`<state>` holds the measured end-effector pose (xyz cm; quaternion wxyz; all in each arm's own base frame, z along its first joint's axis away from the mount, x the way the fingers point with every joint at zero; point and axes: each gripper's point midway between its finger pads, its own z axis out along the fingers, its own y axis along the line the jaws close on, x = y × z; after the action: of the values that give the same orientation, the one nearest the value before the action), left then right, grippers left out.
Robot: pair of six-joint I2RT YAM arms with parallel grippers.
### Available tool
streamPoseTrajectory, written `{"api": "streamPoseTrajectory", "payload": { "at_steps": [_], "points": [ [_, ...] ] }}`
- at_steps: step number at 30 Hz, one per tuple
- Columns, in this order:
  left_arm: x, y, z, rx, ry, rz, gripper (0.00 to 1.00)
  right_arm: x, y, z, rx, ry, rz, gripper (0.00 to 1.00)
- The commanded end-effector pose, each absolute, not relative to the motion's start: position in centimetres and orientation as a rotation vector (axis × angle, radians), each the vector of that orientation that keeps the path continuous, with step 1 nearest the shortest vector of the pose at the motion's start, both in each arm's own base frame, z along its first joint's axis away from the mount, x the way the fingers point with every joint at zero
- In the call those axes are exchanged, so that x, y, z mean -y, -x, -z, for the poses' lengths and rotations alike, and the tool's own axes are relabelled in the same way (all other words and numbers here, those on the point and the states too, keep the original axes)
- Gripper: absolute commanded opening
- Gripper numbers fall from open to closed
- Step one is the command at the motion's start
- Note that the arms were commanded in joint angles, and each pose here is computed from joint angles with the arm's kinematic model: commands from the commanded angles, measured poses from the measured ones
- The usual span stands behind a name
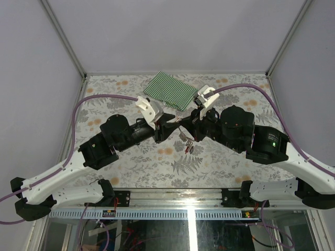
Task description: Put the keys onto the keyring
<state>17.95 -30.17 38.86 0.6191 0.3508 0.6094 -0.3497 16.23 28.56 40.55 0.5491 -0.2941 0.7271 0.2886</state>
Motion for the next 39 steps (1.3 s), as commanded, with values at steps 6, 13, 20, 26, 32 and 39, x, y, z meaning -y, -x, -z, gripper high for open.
{"api": "streamPoseTrajectory", "payload": {
  "at_steps": [6, 13, 20, 26, 32, 39],
  "points": [
    [30.0, -17.4, -42.7, -1.290, -0.771, 0.836, 0.13, -28.4, -16.1, -44.4, -1.629, 0.618, -0.766, 0.00],
    [29.7, -17.4, -42.3, -1.308, -0.772, 0.825, 0.00, -27.3, -16.4, -44.5, -1.628, 0.599, -0.723, 0.00],
    [29.4, -17.3, -42.3, -1.323, -0.779, 0.815, 0.00, -26.3, -16.7, -44.4, -1.633, 0.572, -0.689, 0.00],
    [29.5, -17.2, -41.6, -1.353, -0.804, 0.809, 0.00, -25.3, -17.0, -44.7, -1.627, 0.529, -0.672, 0.00],
    [29.4, -17.2, -41.0, -1.377, -0.816, 0.799, 0.00, -24.5, -17.1, -45.0, -1.617, 0.492, -0.666, 0.00],
    [28.5, -17.6, -41.0, -1.398, -0.799, 0.751, 0.00, -24.4, -16.1, -44.9, -1.581, 0.611, -0.665, 0.00]
  ]
}}
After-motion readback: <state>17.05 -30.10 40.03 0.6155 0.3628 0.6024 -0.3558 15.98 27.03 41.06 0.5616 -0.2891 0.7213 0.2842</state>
